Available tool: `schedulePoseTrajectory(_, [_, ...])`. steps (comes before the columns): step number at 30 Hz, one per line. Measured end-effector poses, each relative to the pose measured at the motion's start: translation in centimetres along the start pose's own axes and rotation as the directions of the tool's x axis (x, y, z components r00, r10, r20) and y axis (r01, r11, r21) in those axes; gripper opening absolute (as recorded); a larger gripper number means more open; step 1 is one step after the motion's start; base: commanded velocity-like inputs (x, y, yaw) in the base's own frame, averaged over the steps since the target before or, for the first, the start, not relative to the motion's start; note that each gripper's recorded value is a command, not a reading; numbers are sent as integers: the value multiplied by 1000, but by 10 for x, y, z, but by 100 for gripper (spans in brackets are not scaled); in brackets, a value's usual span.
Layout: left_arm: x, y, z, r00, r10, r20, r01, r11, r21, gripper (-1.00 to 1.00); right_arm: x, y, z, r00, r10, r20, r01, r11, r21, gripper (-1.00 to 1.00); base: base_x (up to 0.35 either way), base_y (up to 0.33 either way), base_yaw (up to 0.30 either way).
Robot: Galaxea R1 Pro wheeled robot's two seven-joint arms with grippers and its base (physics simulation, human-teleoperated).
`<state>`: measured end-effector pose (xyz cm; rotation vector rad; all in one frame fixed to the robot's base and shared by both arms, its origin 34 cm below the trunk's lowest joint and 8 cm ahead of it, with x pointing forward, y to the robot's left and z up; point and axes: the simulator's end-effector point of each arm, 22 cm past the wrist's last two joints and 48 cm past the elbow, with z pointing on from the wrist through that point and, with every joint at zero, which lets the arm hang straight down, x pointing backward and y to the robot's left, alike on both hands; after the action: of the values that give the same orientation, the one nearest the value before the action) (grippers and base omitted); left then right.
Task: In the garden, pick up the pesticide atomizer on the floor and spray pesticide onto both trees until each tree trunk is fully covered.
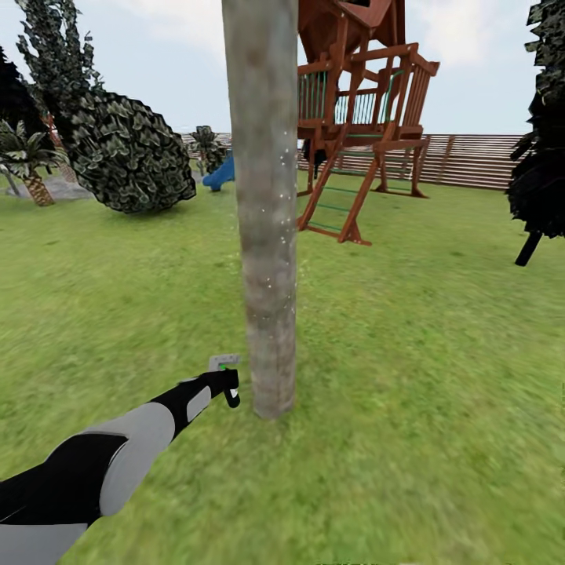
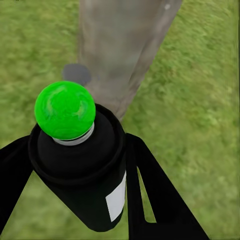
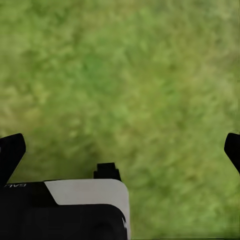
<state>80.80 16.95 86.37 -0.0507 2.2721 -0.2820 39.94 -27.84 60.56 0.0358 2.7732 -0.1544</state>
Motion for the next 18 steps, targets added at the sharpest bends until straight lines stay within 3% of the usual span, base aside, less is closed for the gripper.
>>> schedulePoseTrajectory(4, [0,0,0,1000,0,0,0,1000,0,-100,0,0,0,1000,-1,0,1,1000,0,100,0,288,-288])
schedulePoseTrajectory(11, [0,-1,0,1000,0,2,0,1000,2,-100,0,0,0,1000,0,0,0,1000,0,100,0,45,-284])
schedulePoseTrajectory(18, [0,-1,0,1000,0,2,0,1000,2,-100,0,0,0,1000,0,-1,0,1000,0,100,0,292,-52])
